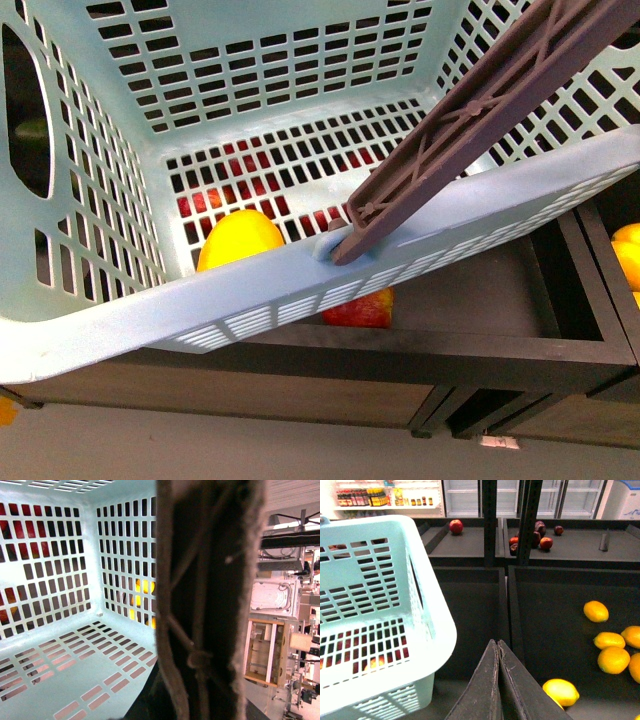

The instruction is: Pick lemon and mango into basket

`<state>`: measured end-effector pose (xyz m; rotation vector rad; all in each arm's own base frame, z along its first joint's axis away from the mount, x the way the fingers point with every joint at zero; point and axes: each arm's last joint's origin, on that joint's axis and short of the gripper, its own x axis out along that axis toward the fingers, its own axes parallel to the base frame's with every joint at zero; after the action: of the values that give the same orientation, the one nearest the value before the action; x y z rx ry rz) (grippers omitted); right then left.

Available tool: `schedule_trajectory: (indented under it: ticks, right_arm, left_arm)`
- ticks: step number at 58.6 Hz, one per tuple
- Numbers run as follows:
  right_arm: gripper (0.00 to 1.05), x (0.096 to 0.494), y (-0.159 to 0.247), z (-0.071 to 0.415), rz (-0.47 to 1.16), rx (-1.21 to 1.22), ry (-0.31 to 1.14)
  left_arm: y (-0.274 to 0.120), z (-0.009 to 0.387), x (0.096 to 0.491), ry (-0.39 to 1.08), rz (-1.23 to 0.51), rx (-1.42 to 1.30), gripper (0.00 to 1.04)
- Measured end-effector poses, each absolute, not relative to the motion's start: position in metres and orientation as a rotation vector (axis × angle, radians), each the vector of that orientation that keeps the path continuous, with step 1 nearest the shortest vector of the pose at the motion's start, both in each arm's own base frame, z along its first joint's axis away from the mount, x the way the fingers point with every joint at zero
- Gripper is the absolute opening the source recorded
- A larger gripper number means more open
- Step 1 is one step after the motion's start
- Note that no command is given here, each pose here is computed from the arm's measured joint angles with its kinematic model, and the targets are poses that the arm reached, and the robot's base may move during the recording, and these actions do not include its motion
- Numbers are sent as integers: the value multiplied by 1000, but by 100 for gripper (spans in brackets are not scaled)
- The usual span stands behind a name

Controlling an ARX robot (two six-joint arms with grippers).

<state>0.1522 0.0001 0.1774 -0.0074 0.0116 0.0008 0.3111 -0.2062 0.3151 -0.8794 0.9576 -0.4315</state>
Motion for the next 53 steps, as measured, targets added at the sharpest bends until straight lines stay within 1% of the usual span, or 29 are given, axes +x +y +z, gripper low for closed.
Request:
schedule_trajectory:
  ticks: [16,19,22,26,33,35,40,41,43,47,53]
  right_arm:
    - [2,138,0,168,1,-8,-4]
    - [12,138,0,168,2,-7,-5]
    - [26,137,0,169,1,-7,-11]
    - [36,137,0,169,1,-7,-11]
    - [66,137,0,169,1,-7,-11]
    - [71,137,0,169,1,-7,-11]
    - [88,137,0,169,-2,-7,-11]
    - [93,137,0,169,-3,-7,-11]
    - [98,137,0,169,-4,-4,-12]
    - [96,137,0,169,-2,-3,-12]
    - [96,137,0,169,-3,-3,-12]
  left_arm:
    - [-206,315,311,959,-432,-881,5]
    - [-206,315,311,958,-431,-880,5]
    - [-206,315,311,958,-431,-880,5]
    - [-206,315,311,959,-432,-881,5]
    - [-206,315,311,959,-432,-881,5]
    - [-206,315,311,959,-433,-881,5]
    - [-206,315,311,959,-433,-880,5]
    - [-207,315,311,960,-434,-880,5]
    - [-209,315,309,963,-440,-877,5]
    - [-211,315,307,977,-460,-875,5]
    - [-210,315,308,980,-454,-888,5]
